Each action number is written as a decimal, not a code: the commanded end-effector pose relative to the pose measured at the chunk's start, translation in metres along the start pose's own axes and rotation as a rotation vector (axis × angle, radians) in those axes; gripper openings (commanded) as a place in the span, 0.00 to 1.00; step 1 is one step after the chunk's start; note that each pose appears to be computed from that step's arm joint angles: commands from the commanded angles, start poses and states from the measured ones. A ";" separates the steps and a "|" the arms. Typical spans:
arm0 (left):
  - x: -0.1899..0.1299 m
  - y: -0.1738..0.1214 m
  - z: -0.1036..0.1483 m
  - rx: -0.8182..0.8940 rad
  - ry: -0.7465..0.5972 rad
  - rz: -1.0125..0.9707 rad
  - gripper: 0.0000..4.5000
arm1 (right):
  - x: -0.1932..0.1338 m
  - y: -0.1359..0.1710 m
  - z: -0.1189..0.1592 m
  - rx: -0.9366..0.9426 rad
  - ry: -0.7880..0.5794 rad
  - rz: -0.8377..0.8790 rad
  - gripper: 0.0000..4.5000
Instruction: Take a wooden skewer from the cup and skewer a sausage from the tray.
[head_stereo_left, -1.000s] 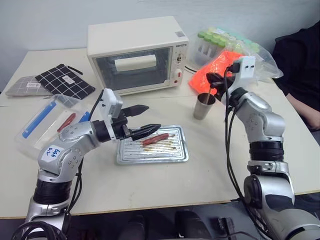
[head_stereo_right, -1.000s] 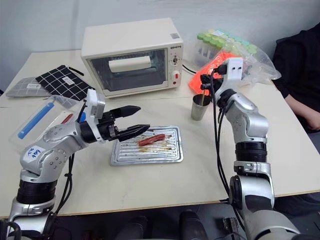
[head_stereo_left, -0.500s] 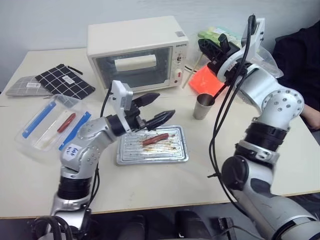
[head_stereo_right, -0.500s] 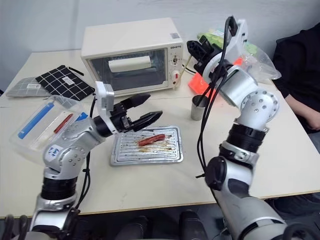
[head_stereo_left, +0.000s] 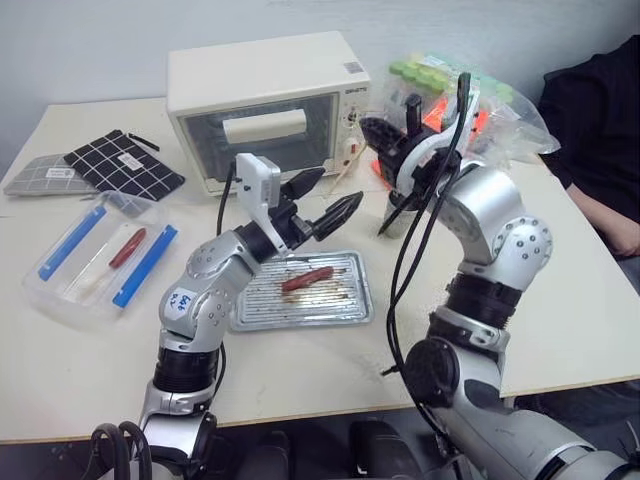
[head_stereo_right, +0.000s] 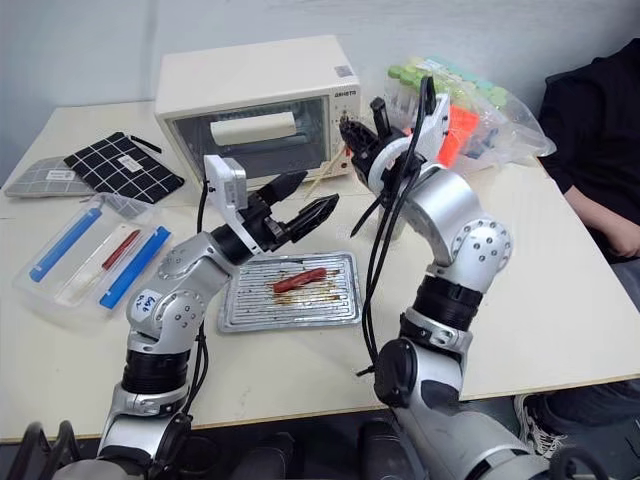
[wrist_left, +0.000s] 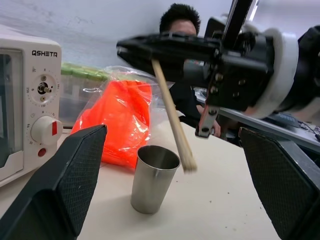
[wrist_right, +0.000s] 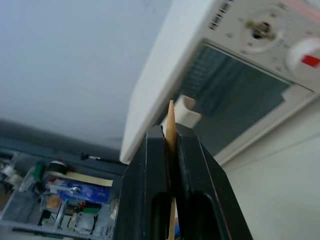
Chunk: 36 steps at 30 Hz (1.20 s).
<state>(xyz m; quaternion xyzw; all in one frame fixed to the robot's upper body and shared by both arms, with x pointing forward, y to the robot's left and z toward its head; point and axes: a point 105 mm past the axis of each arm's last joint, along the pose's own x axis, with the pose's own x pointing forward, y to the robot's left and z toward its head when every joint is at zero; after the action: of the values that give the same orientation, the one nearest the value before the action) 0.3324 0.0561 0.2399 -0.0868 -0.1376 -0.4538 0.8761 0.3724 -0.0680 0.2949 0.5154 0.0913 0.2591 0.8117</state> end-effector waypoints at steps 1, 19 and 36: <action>-0.003 -0.006 0.005 0.026 -0.015 -0.005 0.96 | -0.005 0.017 -0.008 0.022 -0.002 0.055 0.00; 0.001 -0.013 0.002 -0.008 -0.011 0.032 0.23 | -0.003 0.006 -0.016 0.015 -0.021 0.031 0.00; 0.009 0.005 0.012 0.000 -0.085 0.148 0.01 | -0.003 0.010 -0.021 0.032 -0.032 0.054 0.00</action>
<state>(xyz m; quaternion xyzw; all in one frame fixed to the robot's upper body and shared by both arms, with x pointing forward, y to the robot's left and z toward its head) 0.3406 0.0490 0.2309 -0.1222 -0.1199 -0.3989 0.9009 0.3682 -0.0530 0.2812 0.5392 0.0902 0.2455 0.8005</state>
